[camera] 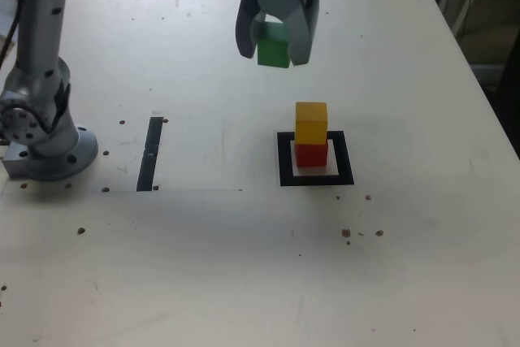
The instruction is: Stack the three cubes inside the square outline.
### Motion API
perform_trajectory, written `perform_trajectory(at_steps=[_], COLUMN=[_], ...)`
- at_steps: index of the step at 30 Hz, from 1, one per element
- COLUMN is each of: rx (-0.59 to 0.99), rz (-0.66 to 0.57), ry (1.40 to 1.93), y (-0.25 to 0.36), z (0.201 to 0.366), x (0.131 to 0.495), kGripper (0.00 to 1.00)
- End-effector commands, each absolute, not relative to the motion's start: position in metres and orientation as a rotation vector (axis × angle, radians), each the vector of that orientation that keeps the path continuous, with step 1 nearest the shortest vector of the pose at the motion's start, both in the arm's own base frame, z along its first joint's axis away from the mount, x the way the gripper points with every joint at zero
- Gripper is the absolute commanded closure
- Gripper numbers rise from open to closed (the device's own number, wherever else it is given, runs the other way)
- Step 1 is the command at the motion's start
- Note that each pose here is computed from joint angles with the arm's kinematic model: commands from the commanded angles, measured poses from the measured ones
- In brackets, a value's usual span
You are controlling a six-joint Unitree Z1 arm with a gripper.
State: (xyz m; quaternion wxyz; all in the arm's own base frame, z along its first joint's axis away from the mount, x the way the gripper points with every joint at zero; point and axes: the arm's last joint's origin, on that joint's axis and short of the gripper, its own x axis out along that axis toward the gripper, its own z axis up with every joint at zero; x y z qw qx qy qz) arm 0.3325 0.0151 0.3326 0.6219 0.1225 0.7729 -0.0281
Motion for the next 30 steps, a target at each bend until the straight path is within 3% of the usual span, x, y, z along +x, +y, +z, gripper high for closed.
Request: perform_trajectory(at_steps=[1,11,30], rx=[0.280,0.185,0.132], rz=[-0.090,-0.129,-0.100], ry=[1.778,1.750,1.776], y=[0.010,0.003,-0.011], z=[0.333,0.330,0.307], x=[0.331,0.336,0.360], kGripper=[0.83,0.83,0.83])
